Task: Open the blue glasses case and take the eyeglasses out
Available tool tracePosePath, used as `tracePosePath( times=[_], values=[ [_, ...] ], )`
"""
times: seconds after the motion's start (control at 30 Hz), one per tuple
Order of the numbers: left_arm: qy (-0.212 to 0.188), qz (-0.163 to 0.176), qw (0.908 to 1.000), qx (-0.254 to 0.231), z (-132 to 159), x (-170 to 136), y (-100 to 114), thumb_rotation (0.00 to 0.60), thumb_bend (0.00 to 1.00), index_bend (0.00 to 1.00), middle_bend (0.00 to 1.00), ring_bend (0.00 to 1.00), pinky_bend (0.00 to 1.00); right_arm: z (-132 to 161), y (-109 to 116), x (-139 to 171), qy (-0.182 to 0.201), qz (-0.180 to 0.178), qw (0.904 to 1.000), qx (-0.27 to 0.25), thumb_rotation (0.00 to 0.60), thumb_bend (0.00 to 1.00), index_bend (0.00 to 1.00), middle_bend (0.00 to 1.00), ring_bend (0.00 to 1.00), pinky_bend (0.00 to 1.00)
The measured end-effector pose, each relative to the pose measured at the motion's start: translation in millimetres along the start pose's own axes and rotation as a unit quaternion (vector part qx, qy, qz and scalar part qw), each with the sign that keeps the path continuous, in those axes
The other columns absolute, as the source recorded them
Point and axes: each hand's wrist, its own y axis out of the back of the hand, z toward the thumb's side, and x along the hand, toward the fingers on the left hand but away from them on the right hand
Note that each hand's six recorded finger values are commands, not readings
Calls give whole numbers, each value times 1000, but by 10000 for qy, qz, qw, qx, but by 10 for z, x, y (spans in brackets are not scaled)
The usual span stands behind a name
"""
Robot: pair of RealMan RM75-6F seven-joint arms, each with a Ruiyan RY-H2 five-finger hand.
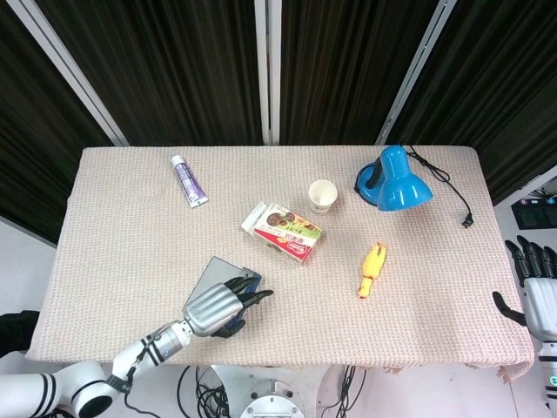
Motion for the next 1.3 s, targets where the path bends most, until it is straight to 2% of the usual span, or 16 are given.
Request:
tracePosePath(
  times=[0.27,0.47,0.7,0.93,1.13,1.3],
  values=[
    [-138,-212,9995,188,101,295,-162,600,467,42,262,18,139,-31,2,0,-47,12,10000,-6,600,240,0,0,0,0],
    [68,-111,9981,609,-39,464,-159,600,469,42,263,18,124,-54,15,8,-69,-7,10000,-24,600,240,0,0,0,0],
    [314,-49,9945,994,-190,517,-129,600,482,53,287,18,84,-51,8,-2,-64,17,10000,-21,600,240,0,0,0,0],
    [691,-139,9942,816,-361,514,-117,600,473,65,305,18,74,-33,-7,-3,-56,36,10000,-8,600,240,0,0,0,0],
    [1165,-405,9914,443,-554,471,-85,600,578,74,307,18,69,-20,-24,-2,-49,66,10000,7,600,240,0,0,0,0],
    [1424,-568,9871,460,-661,418,-29,600,619,78,321,18,68,2,-46,-8,-28,90,10000,18,600,240,0,0,0,0]
  ],
)
